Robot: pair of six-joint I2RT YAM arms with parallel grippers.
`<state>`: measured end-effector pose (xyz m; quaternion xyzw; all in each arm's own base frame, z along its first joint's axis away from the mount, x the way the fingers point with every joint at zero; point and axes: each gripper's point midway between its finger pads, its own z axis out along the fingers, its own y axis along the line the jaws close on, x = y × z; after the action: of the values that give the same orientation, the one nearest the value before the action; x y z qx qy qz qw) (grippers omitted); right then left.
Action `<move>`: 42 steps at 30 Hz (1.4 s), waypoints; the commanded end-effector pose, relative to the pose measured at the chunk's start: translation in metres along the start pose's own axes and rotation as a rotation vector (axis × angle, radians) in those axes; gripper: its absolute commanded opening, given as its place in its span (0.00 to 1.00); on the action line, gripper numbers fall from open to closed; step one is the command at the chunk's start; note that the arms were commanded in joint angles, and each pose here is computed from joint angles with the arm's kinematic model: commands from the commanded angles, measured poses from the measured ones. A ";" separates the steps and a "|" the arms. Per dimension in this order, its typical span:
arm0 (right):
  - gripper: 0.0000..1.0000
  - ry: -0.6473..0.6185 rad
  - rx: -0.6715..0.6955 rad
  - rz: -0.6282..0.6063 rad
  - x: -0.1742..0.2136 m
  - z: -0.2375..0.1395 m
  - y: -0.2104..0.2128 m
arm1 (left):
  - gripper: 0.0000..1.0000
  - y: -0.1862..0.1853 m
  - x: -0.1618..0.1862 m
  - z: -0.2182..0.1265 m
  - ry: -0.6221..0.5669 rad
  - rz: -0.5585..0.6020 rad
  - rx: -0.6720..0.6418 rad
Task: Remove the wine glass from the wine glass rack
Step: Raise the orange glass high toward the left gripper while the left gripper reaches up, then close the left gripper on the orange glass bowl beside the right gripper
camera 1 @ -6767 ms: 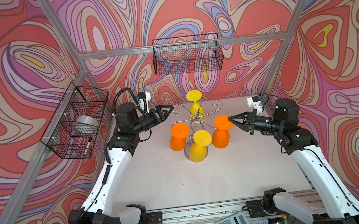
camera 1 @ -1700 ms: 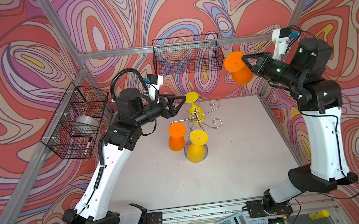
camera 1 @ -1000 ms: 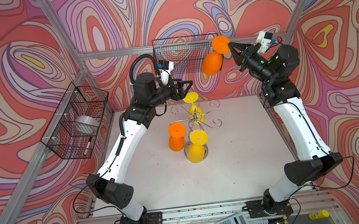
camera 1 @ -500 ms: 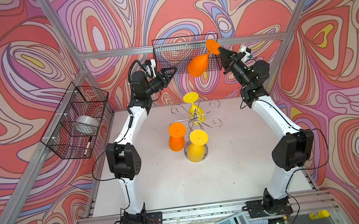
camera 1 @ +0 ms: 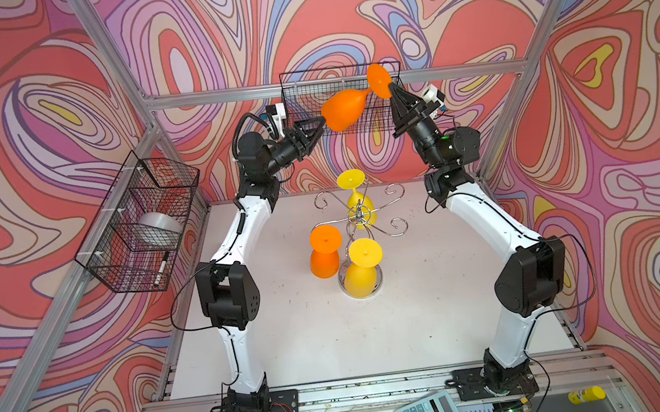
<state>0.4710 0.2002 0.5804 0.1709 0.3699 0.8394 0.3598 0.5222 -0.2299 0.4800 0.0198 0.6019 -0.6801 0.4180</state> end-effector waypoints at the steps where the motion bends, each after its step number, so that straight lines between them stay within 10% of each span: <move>1: 0.00 -0.014 -0.032 0.044 -0.001 -0.004 -0.011 | 0.56 -0.043 -0.014 -0.012 -0.036 0.042 0.146; 42: 0.00 -0.389 0.098 0.298 -0.039 -0.048 -0.087 | 0.55 0.020 -0.007 -0.025 -0.032 -0.012 -0.055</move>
<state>0.5205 0.1972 0.4667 0.3848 0.3351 0.8096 0.2901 0.5390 -0.2087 0.4379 -0.0149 0.6143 -0.6739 0.4101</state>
